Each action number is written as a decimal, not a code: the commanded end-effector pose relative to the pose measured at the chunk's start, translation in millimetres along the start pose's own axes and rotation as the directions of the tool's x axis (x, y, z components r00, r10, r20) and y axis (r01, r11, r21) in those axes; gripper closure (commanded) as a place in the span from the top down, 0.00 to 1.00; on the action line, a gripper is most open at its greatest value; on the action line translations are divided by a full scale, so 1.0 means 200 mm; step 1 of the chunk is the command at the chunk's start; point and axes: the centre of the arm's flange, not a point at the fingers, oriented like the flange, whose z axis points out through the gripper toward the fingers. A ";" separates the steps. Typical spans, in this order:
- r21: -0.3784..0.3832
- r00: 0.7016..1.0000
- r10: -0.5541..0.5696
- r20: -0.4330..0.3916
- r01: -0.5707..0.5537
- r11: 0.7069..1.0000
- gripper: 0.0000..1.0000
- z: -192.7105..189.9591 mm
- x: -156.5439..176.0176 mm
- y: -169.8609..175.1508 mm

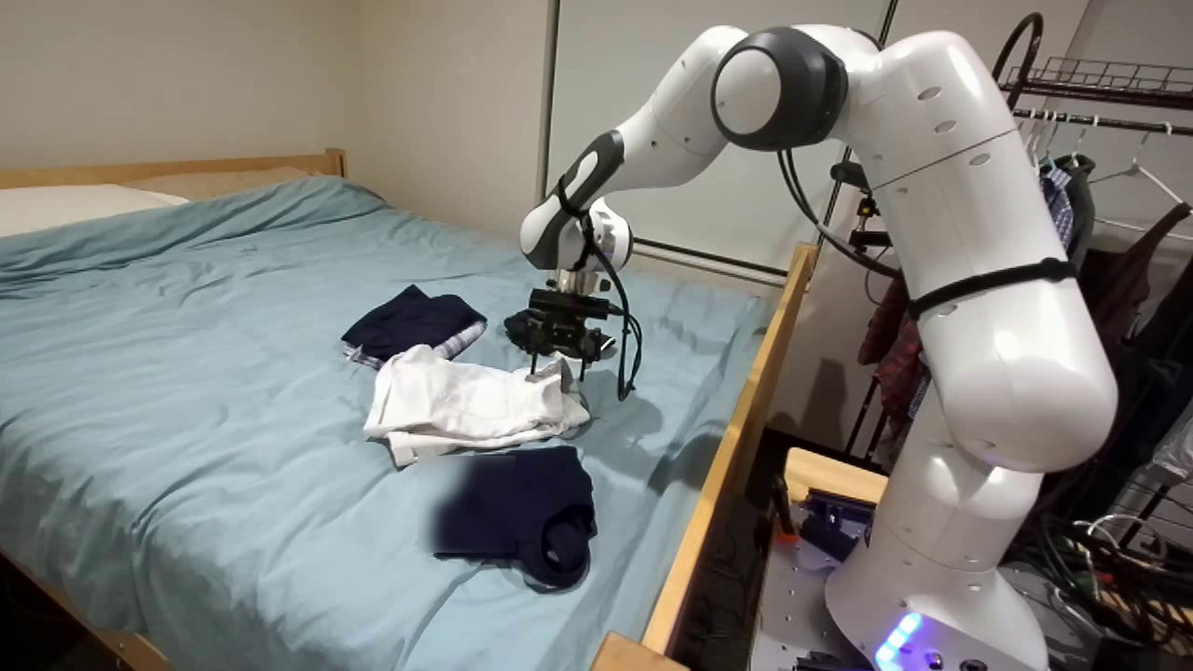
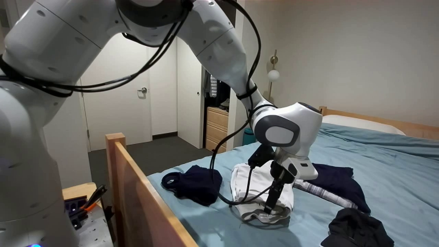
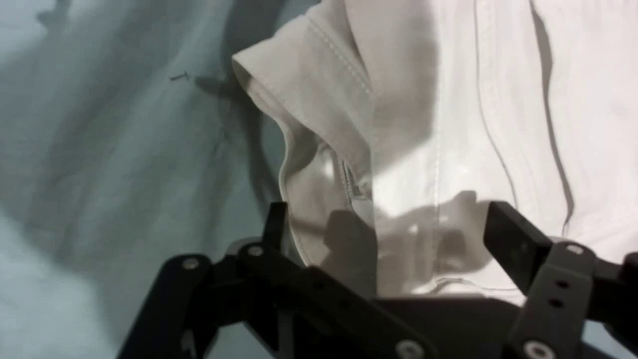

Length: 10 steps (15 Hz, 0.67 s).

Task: Fold the white object once

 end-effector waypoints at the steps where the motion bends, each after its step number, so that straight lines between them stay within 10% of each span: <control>1: 0.011 0.997 -0.050 0.053 0.050 0.999 1.00 -0.01 0.03 0.00; 10: -0.004 0.998 -0.054 0.030 0.054 0.999 1.00 0.00 -0.01 -0.01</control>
